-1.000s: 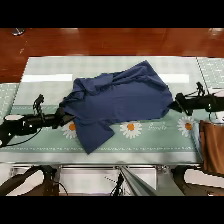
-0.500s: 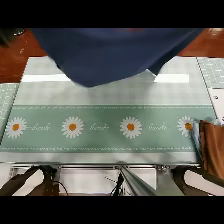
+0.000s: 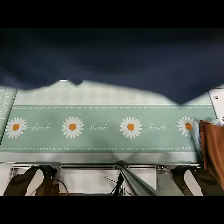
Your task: Fold the shirts.
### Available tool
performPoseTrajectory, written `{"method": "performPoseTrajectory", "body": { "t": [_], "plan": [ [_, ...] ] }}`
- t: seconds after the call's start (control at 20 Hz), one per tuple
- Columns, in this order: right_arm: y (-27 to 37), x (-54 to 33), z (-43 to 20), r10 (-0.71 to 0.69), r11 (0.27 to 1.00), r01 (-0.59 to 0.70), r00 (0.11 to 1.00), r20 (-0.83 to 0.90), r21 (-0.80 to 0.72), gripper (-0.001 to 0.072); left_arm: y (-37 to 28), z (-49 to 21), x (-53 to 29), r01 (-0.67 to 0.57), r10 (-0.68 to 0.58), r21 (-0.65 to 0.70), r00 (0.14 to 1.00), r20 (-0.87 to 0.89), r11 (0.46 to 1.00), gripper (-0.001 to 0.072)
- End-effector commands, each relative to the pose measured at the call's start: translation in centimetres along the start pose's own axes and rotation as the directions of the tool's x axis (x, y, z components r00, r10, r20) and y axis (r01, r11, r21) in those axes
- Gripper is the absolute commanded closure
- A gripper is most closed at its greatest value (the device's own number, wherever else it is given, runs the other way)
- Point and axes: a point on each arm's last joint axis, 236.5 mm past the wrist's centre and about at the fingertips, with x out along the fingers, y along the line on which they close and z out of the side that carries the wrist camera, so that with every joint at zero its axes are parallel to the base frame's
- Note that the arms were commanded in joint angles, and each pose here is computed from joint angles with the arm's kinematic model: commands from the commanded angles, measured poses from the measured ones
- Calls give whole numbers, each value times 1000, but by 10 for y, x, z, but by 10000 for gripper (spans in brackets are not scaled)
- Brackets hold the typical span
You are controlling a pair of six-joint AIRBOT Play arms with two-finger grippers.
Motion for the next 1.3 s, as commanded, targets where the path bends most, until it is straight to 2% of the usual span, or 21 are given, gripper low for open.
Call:
{"method": "performPoseTrajectory", "body": {
  "t": [0.0, 0.1, 0.2, 0.3, 0.45, 0.65, 0.8, 0.9, 1.0, 1.1, 1.15, 1.25],
  "plan": [
    [-8, -42, -4, -103, 994, 104, 994, 18, -20, 695, 22, 2, -64, -211, 211, 70, 977, 19, 975, 688],
    [-10, -34, -13, -96, 995, 95, 995, -15, -11, 695, 39, -22, -67, -279, 280, 23, 958, -56, 960, 688],
    [-14, -13, -36, -75, 997, 77, 993, -93, 14, 695, 46, -61, -46, -265, 258, -14, 949, -184, 964, 688],
    [-27, 17, -75, -71, 995, 83, 974, -215, 46, 695, 45, -110, -13, -212, 178, -74, 932, -316, 975, 688],
    [-50, 75, -138, -50, 988, 95, 941, -334, 118, 695, 50, -196, 40, -117, 53, -97, 860, -507, 988, 687],
    [-58, 164, -233, 108, 967, 21, 871, -480, 256, 695, 44, -287, 124, -67, -167, -377, 816, -554, 924, 687],
    [-82, 229, -309, 147, 949, 54, 797, -585, 312, 695, 39, -374, 175, -78, -249, -435, 724, -643, 897, 687],
    [-90, 270, -362, 168, 938, 75, 754, -634, 339, 695, 29, -432, 204, -98, -289, -459, 656, -697, 883, 687],
    [-91, 312, -407, 177, 932, 92, 731, -659, 352, 695, 32, -477, 236, -154, -265, -467, 654, -708, 870, 687],
    [-92, 346, -435, 188, 918, 117, 712, -677, 379, 695, 43, -512, 255, -258, -226, -498, 659, -717, 828, 687],
    [-95, 360, -449, 199, 904, 143, 693, -693, 403, 695, 47, -526, 257, -307, -223, -513, 643, -733, 801, 687],
    [-96, 374, -474, 240, 876, 185, 633, -736, 445, 695, 47, -549, 253, -343, -241, -515, 598, -765, 785, 687]
  ]
}}
